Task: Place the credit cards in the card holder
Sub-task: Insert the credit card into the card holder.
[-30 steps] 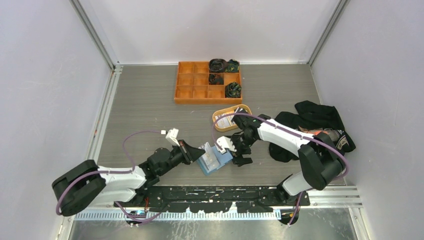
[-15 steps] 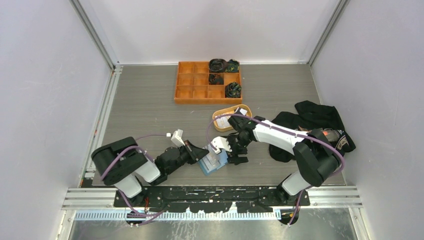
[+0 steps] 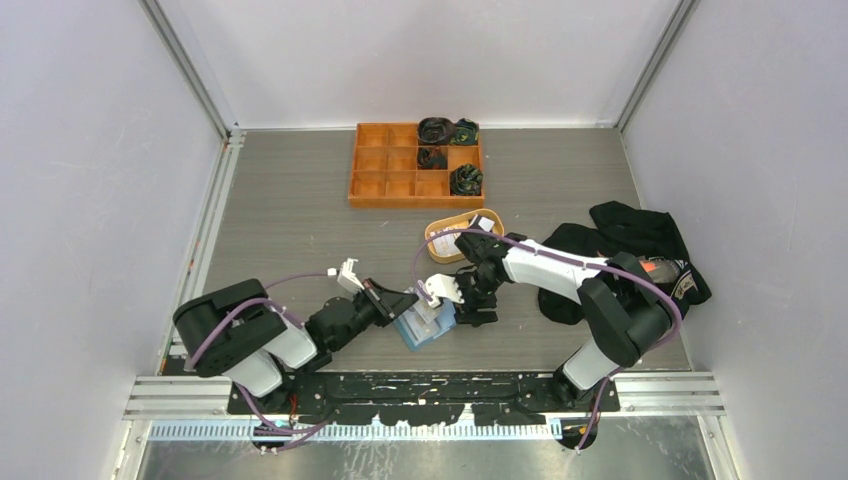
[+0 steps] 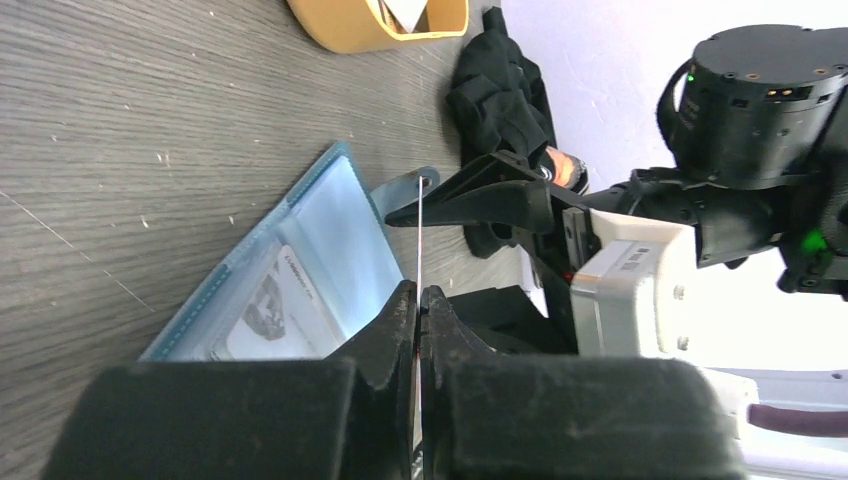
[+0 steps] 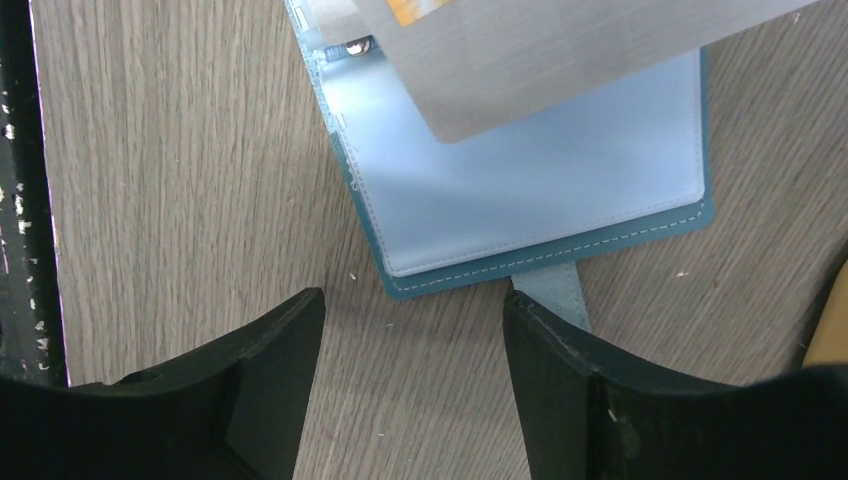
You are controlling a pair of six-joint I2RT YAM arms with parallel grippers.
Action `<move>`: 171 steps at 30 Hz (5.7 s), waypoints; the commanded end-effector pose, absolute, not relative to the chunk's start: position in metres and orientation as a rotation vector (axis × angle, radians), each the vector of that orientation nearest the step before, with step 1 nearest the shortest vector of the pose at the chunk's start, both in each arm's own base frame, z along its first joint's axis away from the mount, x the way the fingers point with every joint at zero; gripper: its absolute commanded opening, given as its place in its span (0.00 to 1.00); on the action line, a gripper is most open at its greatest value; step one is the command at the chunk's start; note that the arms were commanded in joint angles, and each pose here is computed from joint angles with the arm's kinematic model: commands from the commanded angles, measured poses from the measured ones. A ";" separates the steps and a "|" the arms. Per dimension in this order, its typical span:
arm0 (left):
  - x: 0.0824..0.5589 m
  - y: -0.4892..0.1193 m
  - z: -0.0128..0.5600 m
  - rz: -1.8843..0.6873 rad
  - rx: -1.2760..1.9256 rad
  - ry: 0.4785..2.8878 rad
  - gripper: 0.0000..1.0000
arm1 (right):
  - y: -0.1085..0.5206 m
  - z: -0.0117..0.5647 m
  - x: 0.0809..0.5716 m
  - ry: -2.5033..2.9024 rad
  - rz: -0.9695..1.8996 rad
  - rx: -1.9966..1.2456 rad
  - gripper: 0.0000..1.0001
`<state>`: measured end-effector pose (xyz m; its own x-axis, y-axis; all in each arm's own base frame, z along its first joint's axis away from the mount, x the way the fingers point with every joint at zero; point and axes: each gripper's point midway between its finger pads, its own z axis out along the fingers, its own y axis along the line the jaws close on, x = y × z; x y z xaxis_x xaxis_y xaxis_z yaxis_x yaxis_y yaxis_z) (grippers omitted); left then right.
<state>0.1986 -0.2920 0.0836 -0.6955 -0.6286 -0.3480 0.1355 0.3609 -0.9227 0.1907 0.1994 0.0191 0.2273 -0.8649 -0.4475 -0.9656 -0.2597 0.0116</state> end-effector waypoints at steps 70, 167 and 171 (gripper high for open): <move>0.187 -0.294 0.050 -1.154 -0.606 2.128 0.00 | 0.218 0.019 0.176 1.749 0.564 -2.295 0.48; 0.186 -0.305 0.002 -1.149 -0.599 2.436 0.13 | 0.228 0.044 0.178 1.721 0.555 -2.233 0.52; 0.186 -0.304 0.001 -1.147 -0.599 2.439 0.13 | 0.235 0.063 0.177 1.680 0.577 -2.177 0.60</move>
<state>0.1955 -0.3170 0.0284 -0.8168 -0.5617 -0.1317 -0.1964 0.4854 -0.8520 0.1725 0.2136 0.0249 0.2071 -0.8913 -0.4033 -0.9653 -0.2532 0.0641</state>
